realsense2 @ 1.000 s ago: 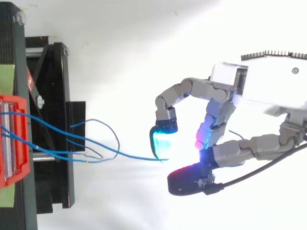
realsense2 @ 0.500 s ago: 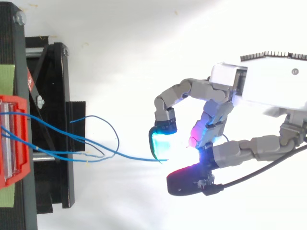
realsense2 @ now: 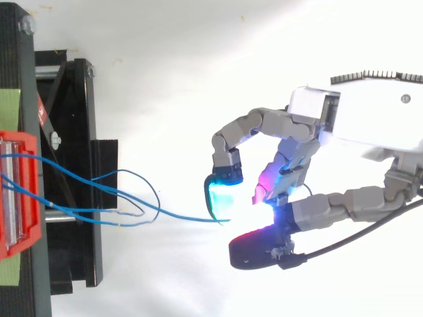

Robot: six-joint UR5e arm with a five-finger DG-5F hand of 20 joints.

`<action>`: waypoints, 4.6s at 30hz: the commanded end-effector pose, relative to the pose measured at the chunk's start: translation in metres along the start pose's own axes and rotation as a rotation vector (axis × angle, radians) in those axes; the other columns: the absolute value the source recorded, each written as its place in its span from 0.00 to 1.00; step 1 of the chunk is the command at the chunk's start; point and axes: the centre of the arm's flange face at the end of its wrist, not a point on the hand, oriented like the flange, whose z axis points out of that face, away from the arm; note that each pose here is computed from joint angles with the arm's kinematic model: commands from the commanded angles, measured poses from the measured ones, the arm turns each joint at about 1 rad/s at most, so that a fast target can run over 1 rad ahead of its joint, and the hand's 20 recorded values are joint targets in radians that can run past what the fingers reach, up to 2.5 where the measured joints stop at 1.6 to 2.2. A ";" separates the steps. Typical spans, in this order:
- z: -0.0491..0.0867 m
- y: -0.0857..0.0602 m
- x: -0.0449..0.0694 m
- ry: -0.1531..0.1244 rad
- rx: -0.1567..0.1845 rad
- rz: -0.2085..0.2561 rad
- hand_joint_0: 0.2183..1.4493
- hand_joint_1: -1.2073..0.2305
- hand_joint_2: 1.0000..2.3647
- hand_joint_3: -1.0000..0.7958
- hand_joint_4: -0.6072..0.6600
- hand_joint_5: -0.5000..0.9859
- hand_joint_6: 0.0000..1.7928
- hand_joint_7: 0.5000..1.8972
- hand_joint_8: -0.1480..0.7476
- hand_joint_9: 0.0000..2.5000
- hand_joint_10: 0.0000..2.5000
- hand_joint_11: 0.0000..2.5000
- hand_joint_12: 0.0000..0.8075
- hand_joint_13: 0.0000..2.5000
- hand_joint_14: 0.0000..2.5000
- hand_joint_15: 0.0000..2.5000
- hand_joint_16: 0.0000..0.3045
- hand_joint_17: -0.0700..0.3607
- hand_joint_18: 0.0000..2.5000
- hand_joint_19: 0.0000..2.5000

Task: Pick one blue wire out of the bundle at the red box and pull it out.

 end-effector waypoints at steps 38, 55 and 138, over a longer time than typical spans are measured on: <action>0.000 0.000 0.000 -0.001 0.001 0.000 0.23 0.29 0.62 0.51 0.34 0.30 0.52 0.64 0.58 0.47 0.00 0.14 0.57 0.46 0.01 0.23 0.21 0.49 0.42 0.18; 0.000 0.000 0.000 -0.001 0.001 0.000 0.23 0.29 0.63 0.50 0.34 0.30 0.52 0.64 0.58 0.47 0.00 0.14 0.57 0.46 0.01 0.23 0.21 0.49 0.42 0.18; -0.001 0.000 -0.001 -0.002 -0.001 0.000 0.24 0.31 0.65 0.51 0.33 0.30 0.52 0.63 0.57 0.47 0.00 0.15 0.57 0.47 0.01 0.24 0.20 0.48 0.43 0.19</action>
